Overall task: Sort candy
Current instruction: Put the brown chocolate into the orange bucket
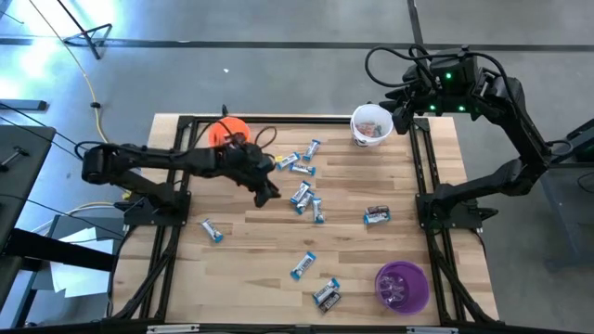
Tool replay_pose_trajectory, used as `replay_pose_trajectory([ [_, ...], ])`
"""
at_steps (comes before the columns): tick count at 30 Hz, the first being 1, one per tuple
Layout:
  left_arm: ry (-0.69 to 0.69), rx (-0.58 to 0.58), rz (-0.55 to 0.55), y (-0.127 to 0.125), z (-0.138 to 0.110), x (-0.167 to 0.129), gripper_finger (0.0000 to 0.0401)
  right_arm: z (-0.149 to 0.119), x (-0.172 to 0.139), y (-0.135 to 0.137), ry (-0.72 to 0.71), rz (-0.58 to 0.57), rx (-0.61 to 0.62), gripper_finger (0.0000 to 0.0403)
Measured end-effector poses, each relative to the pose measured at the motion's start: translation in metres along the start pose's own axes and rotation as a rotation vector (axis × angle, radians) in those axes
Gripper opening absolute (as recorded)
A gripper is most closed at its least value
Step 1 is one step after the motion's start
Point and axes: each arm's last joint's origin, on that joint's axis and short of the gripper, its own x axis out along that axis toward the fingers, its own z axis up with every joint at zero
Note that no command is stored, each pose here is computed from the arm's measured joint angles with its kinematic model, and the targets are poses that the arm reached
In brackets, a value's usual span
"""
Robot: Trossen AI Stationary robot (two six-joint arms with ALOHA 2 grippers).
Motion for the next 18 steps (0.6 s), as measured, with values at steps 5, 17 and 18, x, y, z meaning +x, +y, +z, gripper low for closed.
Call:
replay_pose_trajectory([
  [5, 0.039, 0.009, -0.092, -0.021, -0.009, 0.006, 0.0122, 0.0, 0.0, 0.0, 0.0, 0.0, 0.0, 0.0149],
  [17, 0.124, 0.121, -0.246, -0.084, -0.038, 0.035, 0.0122, 0.0, 0.0, 0.0, 0.0, 0.0, 0.0, 0.0149],
  [18, 0.126, 0.132, -0.259, -0.091, -0.037, 0.039, 0.0122, 0.0, 0.0, 0.0, 0.0, 0.0, 0.0, 0.0149],
])
